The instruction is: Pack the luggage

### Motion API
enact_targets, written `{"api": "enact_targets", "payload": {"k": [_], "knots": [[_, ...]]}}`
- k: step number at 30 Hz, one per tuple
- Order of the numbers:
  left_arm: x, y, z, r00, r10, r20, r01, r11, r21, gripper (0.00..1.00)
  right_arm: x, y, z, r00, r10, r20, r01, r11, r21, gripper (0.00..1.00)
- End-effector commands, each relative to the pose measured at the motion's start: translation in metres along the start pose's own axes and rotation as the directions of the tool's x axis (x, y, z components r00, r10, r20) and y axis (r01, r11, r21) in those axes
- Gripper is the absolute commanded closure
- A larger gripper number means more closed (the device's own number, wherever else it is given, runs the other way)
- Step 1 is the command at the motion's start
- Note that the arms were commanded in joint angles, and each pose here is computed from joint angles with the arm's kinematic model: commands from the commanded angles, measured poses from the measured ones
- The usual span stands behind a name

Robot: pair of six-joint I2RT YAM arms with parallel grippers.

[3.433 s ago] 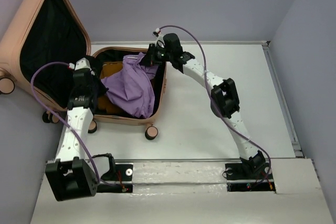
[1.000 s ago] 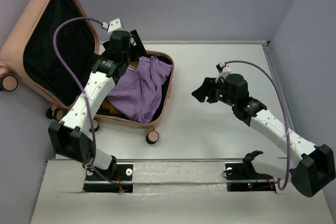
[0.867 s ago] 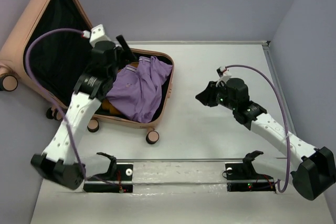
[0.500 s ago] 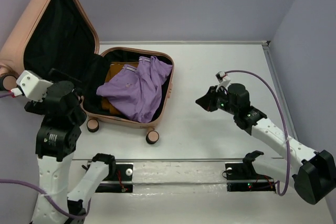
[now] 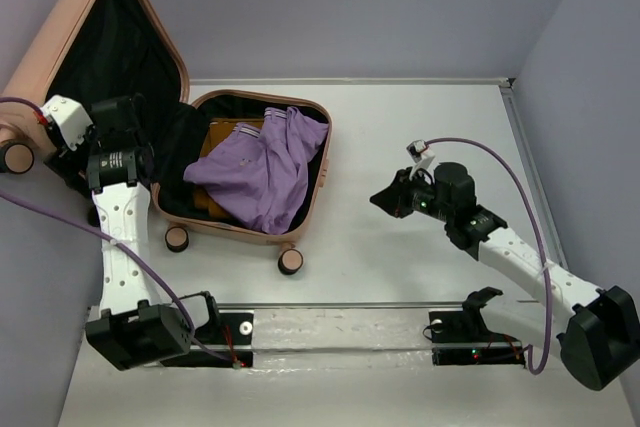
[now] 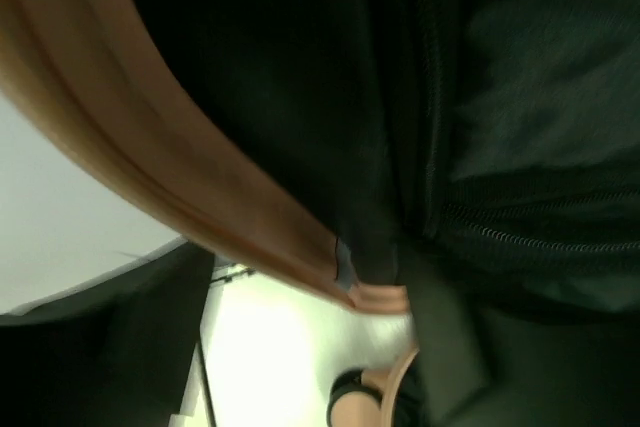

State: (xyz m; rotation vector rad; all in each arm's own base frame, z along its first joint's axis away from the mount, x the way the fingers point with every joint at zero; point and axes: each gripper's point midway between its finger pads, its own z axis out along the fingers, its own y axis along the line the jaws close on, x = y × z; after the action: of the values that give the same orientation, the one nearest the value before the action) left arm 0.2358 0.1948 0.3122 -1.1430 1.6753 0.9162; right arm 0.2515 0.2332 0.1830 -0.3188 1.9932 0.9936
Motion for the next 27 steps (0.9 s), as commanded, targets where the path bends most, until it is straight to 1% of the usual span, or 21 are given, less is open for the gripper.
{"api": "enact_targets", "payload": {"k": [1, 2, 3, 6, 7, 8, 9, 11, 13, 14, 15, 16, 17, 20, 21, 22, 24, 25, 26, 27], "knots": [[-0.031, 0.016, 0.001, 0.996, -0.014, 0.093, 0.025, 0.993, -0.111, 0.33, -0.008, 0.01, 0.005, 0.999, -0.035, 0.025, 0.036, 0.998, -0.055, 0.83], [-0.029, 0.016, 0.001, 0.995, -0.017, 0.093, 0.027, 0.994, -0.106, 0.48, -0.008, 0.008, 0.006, 0.999, -0.035, 0.025, 0.036, 0.998, -0.048, 0.83], [-0.027, 0.015, 0.002, 0.995, -0.019, 0.096, 0.029, 0.994, -0.102, 0.51, -0.008, 0.007, 0.007, 0.999, -0.033, 0.023, 0.034, 0.999, -0.042, 0.83], [-0.026, 0.016, 0.004, 0.995, 0.011, 0.095, 0.0, 0.993, -0.117, 0.72, -0.007, 0.005, 0.008, 0.999, -0.031, 0.02, 0.032, 0.999, -0.036, 0.83], [-0.027, 0.016, 0.004, 0.995, 0.021, 0.094, -0.009, 0.993, -0.118, 0.81, -0.006, 0.005, 0.009, 0.999, -0.03, 0.017, 0.031, 0.999, -0.036, 0.83], [-0.028, 0.015, 0.002, 0.995, 0.019, 0.095, -0.008, 0.994, -0.11, 0.94, -0.006, 0.005, 0.009, 0.999, -0.028, 0.017, 0.029, 0.999, -0.035, 0.83], [-0.029, 0.011, -0.001, 0.995, 0.016, 0.099, -0.007, 0.996, -0.09, 0.94, -0.006, 0.004, 0.009, 1.0, -0.026, 0.017, 0.027, 0.999, -0.031, 0.83], [-0.031, -0.007, -0.018, 0.993, 0.017, 0.117, -0.018, 1.0, 0.009, 0.94, -0.006, 0.002, 0.01, 1.0, -0.023, 0.019, 0.024, 1.0, -0.02, 0.83], [-0.038, -0.015, -0.042, 0.987, -0.01, 0.162, -0.005, 0.996, 0.092, 0.94, -0.008, 0.001, 0.012, 1.0, -0.016, 0.018, 0.017, 1.0, -0.016, 0.83], [-0.037, -0.036, -0.068, 0.98, 0.03, 0.194, -0.07, 0.977, 0.203, 0.94, -0.006, 0.0, 0.014, 1.0, -0.007, 0.007, 0.007, 1.0, -0.013, 0.83], [-0.042, -0.031, -0.071, 0.976, 0.026, 0.214, -0.073, 0.975, 0.21, 0.94, -0.005, -0.001, 0.015, 1.0, 0.0, 0.004, 0.0, 1.0, -0.01, 0.83], [-0.043, -0.045, -0.1, 0.966, -0.005, 0.259, -0.083, 0.941, 0.329, 0.94, -0.007, 0.0, 0.017, 1.0, 0.015, 0.005, -0.015, 1.0, -0.01, 0.83], [-0.038, -0.059, -0.124, 0.951, 0.041, 0.306, -0.172, 0.894, 0.414, 0.94, -0.005, -0.003, 0.019, 1.0, 0.026, -0.002, -0.026, 1.0, 0.0, 0.82], [-0.035, -0.062, -0.158, 0.93, 0.065, 0.362, -0.253, 0.826, 0.503, 0.94, -0.009, -0.005, 0.022, 0.999, 0.048, 0.005, -0.048, 0.999, 0.019, 0.81], [-0.026, -0.071, -0.182, 0.911, 0.098, 0.4, -0.33, 0.756, 0.566, 0.94, -0.007, -0.008, 0.024, 0.998, 0.06, -0.001, -0.06, 0.998, 0.029, 0.81], [-0.017, -0.08, -0.197, 0.901, 0.119, 0.417, -0.377, 0.692, 0.616, 0.94, -0.006, -0.009, 0.026, 0.998, 0.067, -0.004, -0.066, 0.997, 0.035, 0.81], [0.0, -0.089, -0.221, 0.885, 0.159, 0.437, -0.437, 0.605, 0.666, 0.94, -0.007, -0.014, 0.028, 0.996, 0.084, 0.003, -0.084, 0.995, 0.06, 0.81], [0.023, -0.096, -0.241, 0.861, 0.21, 0.463, -0.5, 0.518, 0.695, 0.94, -0.007, -0.017, 0.03, 0.996, 0.092, 0.003, -0.092, 0.993, 0.073, 0.81], [0.037, -0.1, -0.252, 0.856, 0.227, 0.465, -0.514, 0.47, 0.717, 0.94, -0.006, -0.018, 0.032, 0.995, 0.098, -0.002, -0.097, 0.992, 0.076, 0.81], [0.049, -0.103, -0.26, 0.844, 0.248, 0.475, -0.535, 0.426, 0.729, 0.91, -0.006, -0.02, 0.033, 0.995, 0.101, -0.003, -0.101, 0.991, 0.085, 0.81]]}}
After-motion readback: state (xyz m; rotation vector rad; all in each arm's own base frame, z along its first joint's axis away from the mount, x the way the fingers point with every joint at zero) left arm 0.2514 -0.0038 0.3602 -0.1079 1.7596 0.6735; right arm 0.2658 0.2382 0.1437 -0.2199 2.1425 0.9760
